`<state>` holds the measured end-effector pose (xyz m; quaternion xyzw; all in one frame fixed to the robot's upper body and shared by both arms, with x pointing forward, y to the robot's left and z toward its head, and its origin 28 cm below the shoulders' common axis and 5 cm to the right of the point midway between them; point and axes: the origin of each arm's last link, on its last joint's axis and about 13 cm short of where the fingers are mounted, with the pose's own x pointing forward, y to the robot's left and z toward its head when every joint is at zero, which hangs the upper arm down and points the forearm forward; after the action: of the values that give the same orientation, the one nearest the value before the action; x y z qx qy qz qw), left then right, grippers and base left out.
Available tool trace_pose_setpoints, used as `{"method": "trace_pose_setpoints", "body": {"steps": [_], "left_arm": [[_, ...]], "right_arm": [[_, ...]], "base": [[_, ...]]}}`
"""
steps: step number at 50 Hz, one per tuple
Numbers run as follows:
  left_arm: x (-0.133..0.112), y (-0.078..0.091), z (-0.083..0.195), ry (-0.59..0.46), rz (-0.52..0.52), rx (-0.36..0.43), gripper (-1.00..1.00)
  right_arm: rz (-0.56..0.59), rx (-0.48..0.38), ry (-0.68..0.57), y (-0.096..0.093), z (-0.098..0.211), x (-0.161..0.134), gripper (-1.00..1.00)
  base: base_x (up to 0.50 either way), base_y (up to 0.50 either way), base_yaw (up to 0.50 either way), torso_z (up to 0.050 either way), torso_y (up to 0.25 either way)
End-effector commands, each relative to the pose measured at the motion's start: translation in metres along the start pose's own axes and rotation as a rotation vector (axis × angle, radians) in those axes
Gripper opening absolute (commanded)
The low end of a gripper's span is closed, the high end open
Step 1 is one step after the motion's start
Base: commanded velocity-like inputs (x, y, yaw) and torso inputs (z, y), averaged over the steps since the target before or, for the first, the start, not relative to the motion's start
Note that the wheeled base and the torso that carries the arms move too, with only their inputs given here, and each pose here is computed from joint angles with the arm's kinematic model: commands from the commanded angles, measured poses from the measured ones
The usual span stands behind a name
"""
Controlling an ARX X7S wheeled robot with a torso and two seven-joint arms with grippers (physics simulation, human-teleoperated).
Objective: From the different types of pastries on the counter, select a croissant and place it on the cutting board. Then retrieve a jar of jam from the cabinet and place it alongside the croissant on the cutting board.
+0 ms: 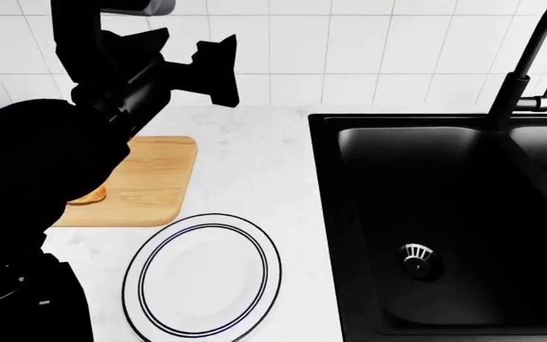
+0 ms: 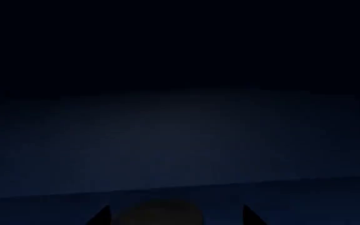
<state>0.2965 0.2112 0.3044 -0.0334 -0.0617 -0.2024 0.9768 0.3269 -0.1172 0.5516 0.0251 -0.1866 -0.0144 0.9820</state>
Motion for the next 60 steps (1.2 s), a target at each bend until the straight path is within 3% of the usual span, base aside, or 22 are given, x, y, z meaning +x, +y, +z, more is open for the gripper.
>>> {"method": "trace_pose_setpoints", "body": {"steps": [1,16,17,30,43,57,60], "left_arm": [[0.000,0.000,-0.001,0.003,-0.003,-0.001,1.00],[0.002,0.001,-0.003,0.008,-0.002,-0.003,1.00],[0.002,0.002,-0.003,0.008,-0.002,-0.003,1.00],[0.003,0.002,-0.004,0.012,0.003,-0.007,1.00],[-0.001,0.000,0.000,0.009,-0.001,-0.002,1.00],[-0.012,-0.002,0.012,-0.024,0.003,0.004,1.00],[-0.017,0.000,0.015,-0.035,0.013,0.000,1.00]], "right_arm": [[0.011,0.019,0.109,-0.005,-0.035,0.010,1.00],[0.005,0.030,0.182,-0.009,-0.053,0.013,1.00],[0.007,0.029,0.189,-0.009,-0.054,0.013,-1.00],[0.023,0.010,0.204,-0.013,-0.045,0.009,-1.00],[0.061,-0.039,-0.030,0.002,0.019,-0.006,-1.00],[0.077,-0.107,-0.185,0.018,0.077,-0.057,-1.00],[0.080,-0.106,-0.202,0.012,0.088,-0.078,-1.00]], "base": [[0.00,0.00,0.00,0.000,0.000],[0.00,0.00,0.00,0.000,0.000],[0.00,0.00,0.00,0.000,0.000],[0.00,0.00,0.00,0.000,0.000],[0.00,0.00,0.00,0.000,0.000],[0.00,0.00,0.00,0.000,0.000],[0.00,0.00,0.00,0.000,0.000]]}}
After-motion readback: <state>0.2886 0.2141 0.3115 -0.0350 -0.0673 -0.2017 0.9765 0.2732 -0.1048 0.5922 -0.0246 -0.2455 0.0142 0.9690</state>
